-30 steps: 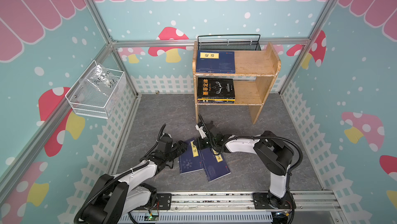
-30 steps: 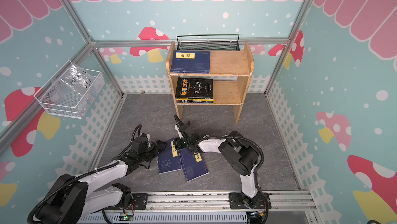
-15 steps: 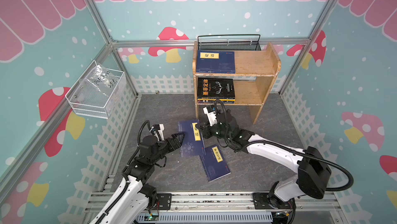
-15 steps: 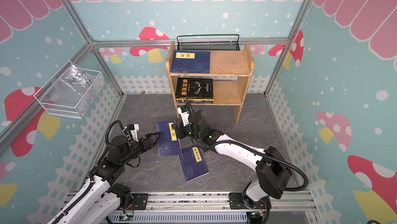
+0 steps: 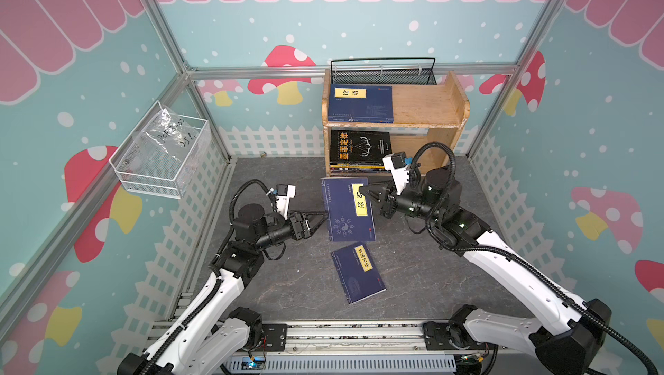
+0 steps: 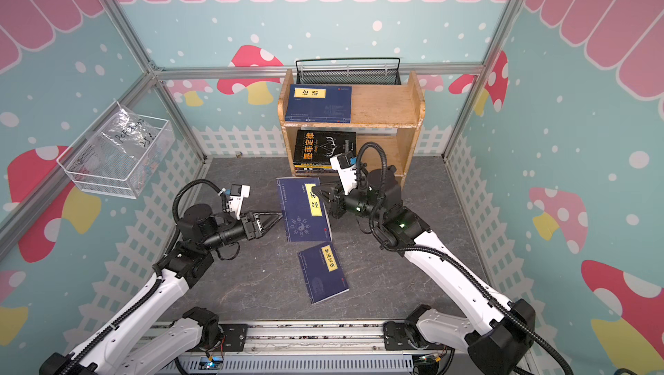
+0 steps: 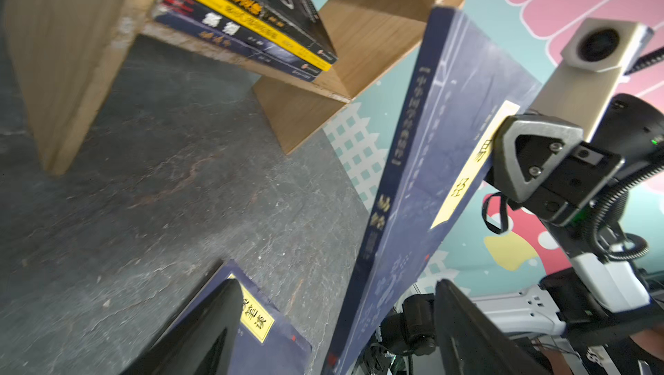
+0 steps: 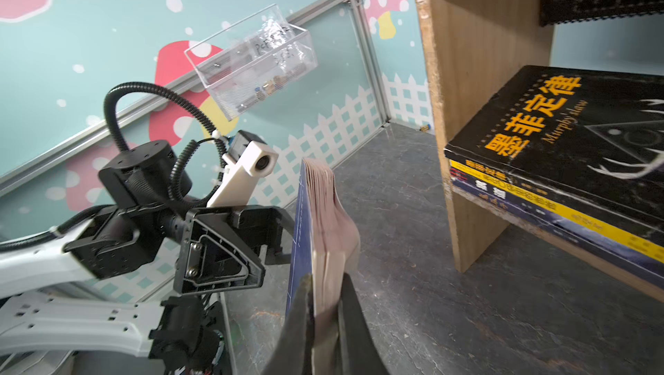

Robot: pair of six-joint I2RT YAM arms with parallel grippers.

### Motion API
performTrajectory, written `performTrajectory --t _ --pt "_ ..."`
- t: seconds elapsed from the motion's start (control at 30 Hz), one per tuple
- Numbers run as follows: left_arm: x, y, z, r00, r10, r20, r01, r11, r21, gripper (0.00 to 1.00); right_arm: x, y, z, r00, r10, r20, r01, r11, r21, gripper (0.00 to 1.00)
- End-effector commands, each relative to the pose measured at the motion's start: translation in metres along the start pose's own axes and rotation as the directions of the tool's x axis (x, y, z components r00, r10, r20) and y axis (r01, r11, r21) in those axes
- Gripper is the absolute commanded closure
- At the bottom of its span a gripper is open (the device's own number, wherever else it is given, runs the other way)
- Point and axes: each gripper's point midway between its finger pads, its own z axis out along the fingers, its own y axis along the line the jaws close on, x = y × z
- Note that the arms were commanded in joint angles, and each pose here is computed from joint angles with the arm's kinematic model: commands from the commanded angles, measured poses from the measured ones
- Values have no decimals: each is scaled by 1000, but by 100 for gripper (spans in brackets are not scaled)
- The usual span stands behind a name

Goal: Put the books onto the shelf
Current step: 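Grasp the upper navy book's edges with both grippers and slide it off the other, then lift the navy book upright with the left gripper while the right releases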

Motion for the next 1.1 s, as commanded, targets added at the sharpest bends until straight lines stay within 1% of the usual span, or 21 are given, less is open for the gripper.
performTrajectory --t 0.0,0.07,0.1,0.17,0.27,0.33,0.37,0.5,0.57,0.63,0.73,0.77,0.8,0.83,0.9,0.93,1.0,1.07 --pt "-13 -42 1 992 127 -1 -126 983 136 15 -11 26 -6 999 -43 -16 41 989 -140 100" --pt "-15 -51 5 989 148 -15 -143 977 159 15 -15 28 -6 999 -44 -21 40 986 -161 100" --pt "-15 -54 8 987 161 -23 -154 973 169 18 -16 29 -6 999 -45 -22 40 984 -172 100" --pt "-15 -59 12 984 173 -34 -164 970 180 25 -18 30 -6 999 -46 -25 41 981 -191 100" --pt "-16 -66 14 982 186 -35 -175 964 201 42 -20 31 -5 998 -45 -33 36 974 -225 100" --pt "-20 -70 14 981 192 -22 -183 961 208 49 -22 30 -4 998 -45 -35 35 971 -235 100" --pt "-22 -71 15 981 192 -17 -184 962 204 56 -23 29 -4 998 -51 -31 43 971 -234 100" --pt "-27 -71 15 981 196 -7 -191 963 190 77 -31 24 -2 998 -69 -14 64 973 -221 100" --pt "-30 -72 14 980 198 3 -195 964 180 83 -36 21 -1 997 -75 -4 73 975 -210 100" --pt "-35 -74 13 980 198 22 -199 965 169 89 -40 15 1 997 -77 6 77 981 -179 100" --pt "-51 -79 10 978 197 71 -205 969 135 95 -46 5 1 996 -87 28 90 990 -113 99" --pt "-60 -80 9 977 190 97 -201 973 111 99 -48 1 0 995 -92 37 95 992 -83 92" --pt "-69 -78 8 975 179 130 -189 979 71 100 -51 -4 -3 994 -94 51 96 995 -39 83" --pt "-76 -78 6 973 176 150 -185 982 44 100 -54 -7 -6 993 -97 64 98 995 -5 76" --pt "-93 -81 3 966 170 193 -174 985 -1 100 -61 -16 -18 989 -103 104 94 992 90 52" --pt "-101 -83 1 961 168 218 -170 985 -12 100 -63 -20 -24 987 -103 122 87 988 131 43" --pt "-122 -90 -3 947 152 284 -150 988 -31 100 -70 -33 -44 978 -91 188 41 966 257 32" --pt "-144 -98 -7 928 133 348 -127 991 -40 100 -73 -40 -64 966 -86 244 -2 941 337 24"
